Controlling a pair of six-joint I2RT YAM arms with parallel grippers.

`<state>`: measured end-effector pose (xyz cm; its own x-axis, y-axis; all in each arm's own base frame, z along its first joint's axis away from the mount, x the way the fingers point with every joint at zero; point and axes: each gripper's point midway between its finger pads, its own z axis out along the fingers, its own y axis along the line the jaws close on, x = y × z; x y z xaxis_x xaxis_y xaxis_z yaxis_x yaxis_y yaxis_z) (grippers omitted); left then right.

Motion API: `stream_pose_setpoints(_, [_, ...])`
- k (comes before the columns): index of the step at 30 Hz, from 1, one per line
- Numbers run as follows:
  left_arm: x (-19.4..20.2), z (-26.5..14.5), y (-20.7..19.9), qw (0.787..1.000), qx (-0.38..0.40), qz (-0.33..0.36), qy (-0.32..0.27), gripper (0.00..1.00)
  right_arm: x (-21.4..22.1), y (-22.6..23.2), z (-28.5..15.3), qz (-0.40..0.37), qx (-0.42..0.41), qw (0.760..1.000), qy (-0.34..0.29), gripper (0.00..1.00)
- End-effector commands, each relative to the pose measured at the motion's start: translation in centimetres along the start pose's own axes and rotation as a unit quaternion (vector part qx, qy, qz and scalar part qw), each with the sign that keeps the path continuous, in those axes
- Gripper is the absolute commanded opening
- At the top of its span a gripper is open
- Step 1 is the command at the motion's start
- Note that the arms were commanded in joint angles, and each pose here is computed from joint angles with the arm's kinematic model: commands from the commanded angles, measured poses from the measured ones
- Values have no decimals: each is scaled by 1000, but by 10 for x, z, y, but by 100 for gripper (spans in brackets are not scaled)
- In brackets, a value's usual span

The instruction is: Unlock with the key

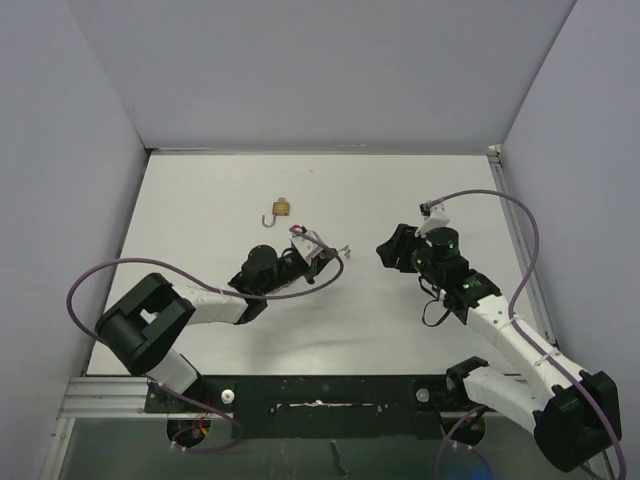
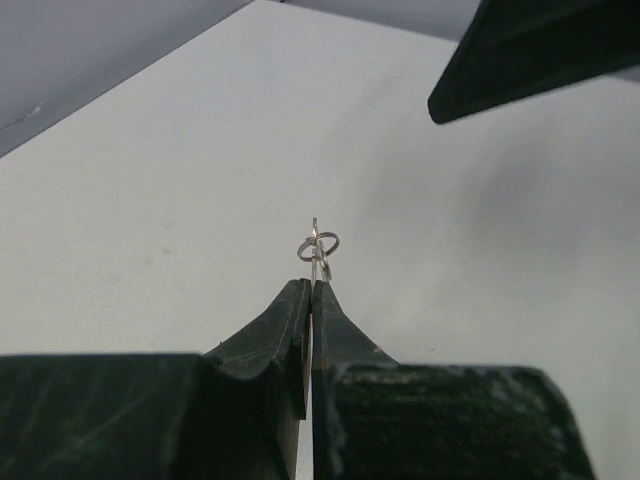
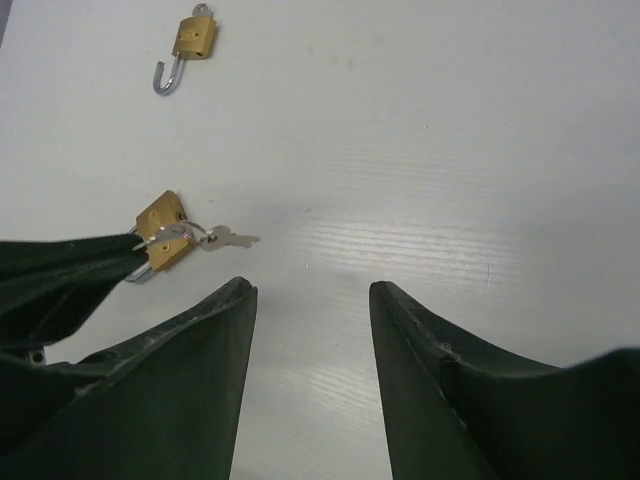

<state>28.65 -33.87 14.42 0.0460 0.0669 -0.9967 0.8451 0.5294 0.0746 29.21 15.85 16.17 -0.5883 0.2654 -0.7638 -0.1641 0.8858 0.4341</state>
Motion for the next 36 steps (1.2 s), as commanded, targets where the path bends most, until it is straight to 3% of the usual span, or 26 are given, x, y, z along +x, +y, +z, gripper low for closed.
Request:
stream_pose_setpoints(1, [-46,0,-13,988,79,-133,-22,0,-16,15,-9,-60,-63,994,-65,49])
stream_pose_setpoints(8, [-57,-17,-38,955,187,-228,-20,0,-12,39,-20,-97,-170,974,-118,43])
stream_pose_setpoints(15, [-56,-33,-54,927,241,-285,-24,0,-13,52,-29,-115,-227,956,-144,42])
stream_pose_setpoints(26, [-42,-30,-55,915,243,-322,-22,0,5,70,-34,-108,-317,934,-127,36])
stream_pose_setpoints(36, [-39,-17,-52,908,252,-332,-29,0,19,75,-28,-105,-344,928,-101,33])
